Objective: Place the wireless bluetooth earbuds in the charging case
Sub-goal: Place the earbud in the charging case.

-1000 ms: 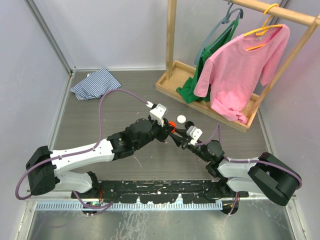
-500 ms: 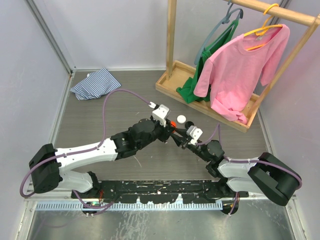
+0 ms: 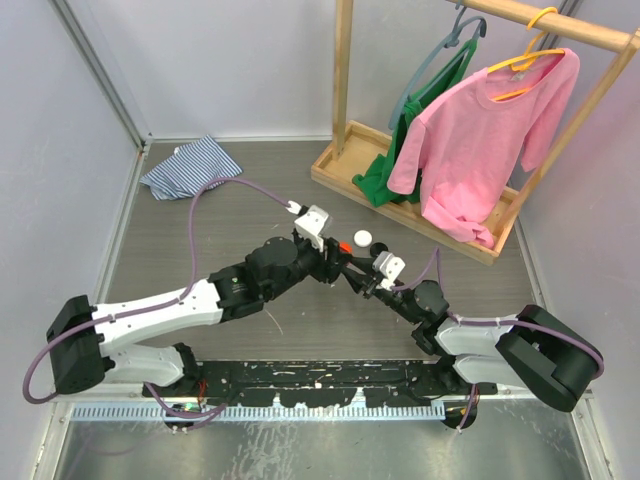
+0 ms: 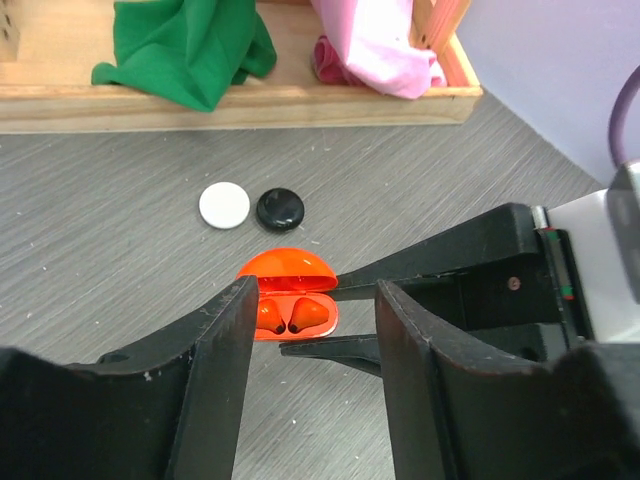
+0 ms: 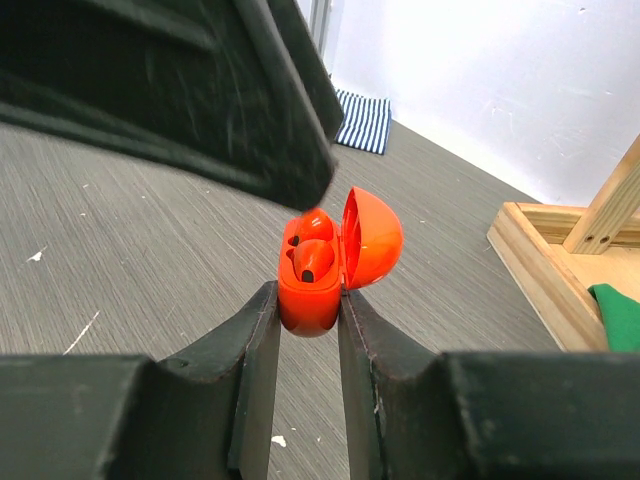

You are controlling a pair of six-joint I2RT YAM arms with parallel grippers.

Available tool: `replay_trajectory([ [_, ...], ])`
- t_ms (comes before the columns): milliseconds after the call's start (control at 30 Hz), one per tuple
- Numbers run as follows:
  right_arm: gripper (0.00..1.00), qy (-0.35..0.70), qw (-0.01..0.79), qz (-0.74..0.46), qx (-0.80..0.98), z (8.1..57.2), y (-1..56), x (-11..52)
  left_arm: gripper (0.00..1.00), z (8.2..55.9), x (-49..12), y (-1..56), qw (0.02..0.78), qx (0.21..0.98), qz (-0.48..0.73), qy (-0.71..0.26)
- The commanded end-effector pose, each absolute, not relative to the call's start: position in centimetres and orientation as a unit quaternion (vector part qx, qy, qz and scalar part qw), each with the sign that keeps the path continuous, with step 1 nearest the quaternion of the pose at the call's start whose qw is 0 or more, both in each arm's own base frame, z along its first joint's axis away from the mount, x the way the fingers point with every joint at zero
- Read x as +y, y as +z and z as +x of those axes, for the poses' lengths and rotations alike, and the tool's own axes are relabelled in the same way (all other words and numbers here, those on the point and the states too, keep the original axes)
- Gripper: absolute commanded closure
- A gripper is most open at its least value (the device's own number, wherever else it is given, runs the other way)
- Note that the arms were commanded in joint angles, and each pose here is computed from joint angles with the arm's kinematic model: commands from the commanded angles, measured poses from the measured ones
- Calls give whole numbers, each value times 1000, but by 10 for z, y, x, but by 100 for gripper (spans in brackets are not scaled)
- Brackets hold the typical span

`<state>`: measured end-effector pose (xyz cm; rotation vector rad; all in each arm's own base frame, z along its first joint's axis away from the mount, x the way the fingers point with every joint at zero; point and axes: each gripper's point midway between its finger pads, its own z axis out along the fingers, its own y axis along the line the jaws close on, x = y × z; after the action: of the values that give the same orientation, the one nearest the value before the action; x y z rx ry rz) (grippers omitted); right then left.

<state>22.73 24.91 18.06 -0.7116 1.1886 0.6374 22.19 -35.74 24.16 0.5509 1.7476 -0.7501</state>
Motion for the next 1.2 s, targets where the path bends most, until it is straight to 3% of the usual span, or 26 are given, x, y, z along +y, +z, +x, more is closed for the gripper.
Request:
replay_trajectory([
  [0,99,301,751,-309,500,226,210,252,46,221,-345,277,580,714,214,-328],
  [433,99,326,740,-333,485,216,211,261,30,213,-322,285,503,753,245,-347],
  [900,99,372,719,-367,458,197,216,275,29,213,-309,274,341,775,212,-489],
  [1167,99,394,714,-372,444,188,221,278,31,213,-319,257,288,787,211,-504],
])
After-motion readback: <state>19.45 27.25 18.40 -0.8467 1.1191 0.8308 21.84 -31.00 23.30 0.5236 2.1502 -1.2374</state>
